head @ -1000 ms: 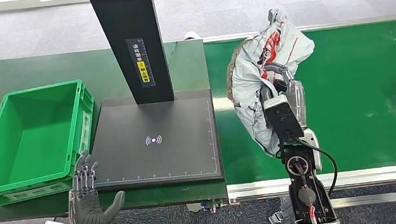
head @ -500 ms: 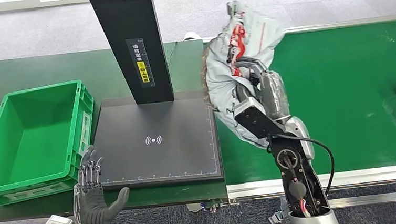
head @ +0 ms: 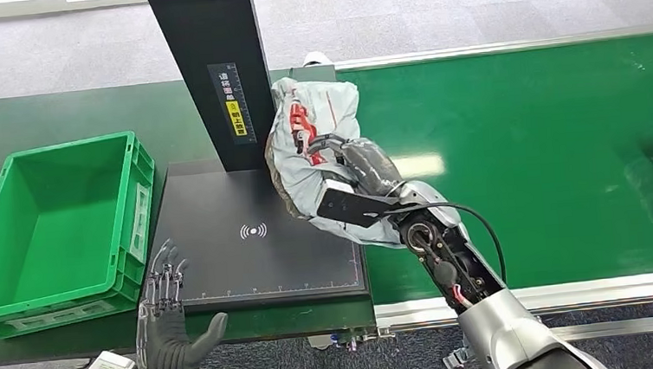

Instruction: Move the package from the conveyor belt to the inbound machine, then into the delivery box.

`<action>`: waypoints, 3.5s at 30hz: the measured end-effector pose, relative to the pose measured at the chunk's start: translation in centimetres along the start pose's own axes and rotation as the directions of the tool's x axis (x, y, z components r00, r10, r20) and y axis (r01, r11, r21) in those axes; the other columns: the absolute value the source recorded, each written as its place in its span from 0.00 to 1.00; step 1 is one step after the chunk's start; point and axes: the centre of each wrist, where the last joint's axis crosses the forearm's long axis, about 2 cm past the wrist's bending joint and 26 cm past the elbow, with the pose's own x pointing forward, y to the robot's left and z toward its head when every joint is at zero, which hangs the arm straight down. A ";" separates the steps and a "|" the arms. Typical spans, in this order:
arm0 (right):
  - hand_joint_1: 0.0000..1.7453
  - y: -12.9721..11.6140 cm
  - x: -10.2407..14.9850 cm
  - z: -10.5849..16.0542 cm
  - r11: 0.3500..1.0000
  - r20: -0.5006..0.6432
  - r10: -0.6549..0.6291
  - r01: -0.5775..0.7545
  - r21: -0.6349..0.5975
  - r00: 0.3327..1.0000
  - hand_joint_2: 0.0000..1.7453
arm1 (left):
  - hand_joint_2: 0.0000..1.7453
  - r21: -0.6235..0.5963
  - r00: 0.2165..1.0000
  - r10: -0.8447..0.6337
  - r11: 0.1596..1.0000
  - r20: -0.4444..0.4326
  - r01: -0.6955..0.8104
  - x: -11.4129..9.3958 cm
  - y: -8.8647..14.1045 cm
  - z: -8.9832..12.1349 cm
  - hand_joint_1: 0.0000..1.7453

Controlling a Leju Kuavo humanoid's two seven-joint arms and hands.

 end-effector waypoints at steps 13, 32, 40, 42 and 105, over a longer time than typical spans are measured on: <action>1.00 4.2 -2.4 0.3 0.854 -0.138 0.063 0.018 0.520 0.988 1.00 | 1.00 -0.053 0.999 -0.015 0.998 -0.035 0.013 -0.3 0.0 -0.8 0.00; 0.36 5.0 -2.1 0.2 0.900 0.015 0.156 -0.148 0.410 0.988 1.00 | 1.00 -0.075 0.999 -0.014 0.997 -0.050 0.010 -0.7 -0.4 -0.7 0.00; 0.00 5.1 -1.8 0.1 0.927 0.093 0.226 -0.244 0.285 0.970 1.00 | 1.00 -0.078 0.998 -0.011 0.997 -0.054 0.006 -0.8 -0.5 -0.4 0.00; 0.00 5.2 -1.8 0.2 0.930 0.102 0.222 -0.242 0.278 0.970 1.00 | 1.00 -0.079 0.999 -0.010 0.997 -0.054 0.005 -0.8 -0.5 -0.3 0.00; 0.00 0.7 1.6 -1.9 0.641 0.292 -0.698 0.752 -0.153 0.654 1.00 | 1.00 -0.554 0.629 -0.762 0.595 -0.157 0.582 -3.3 -1.4 -17.8 0.00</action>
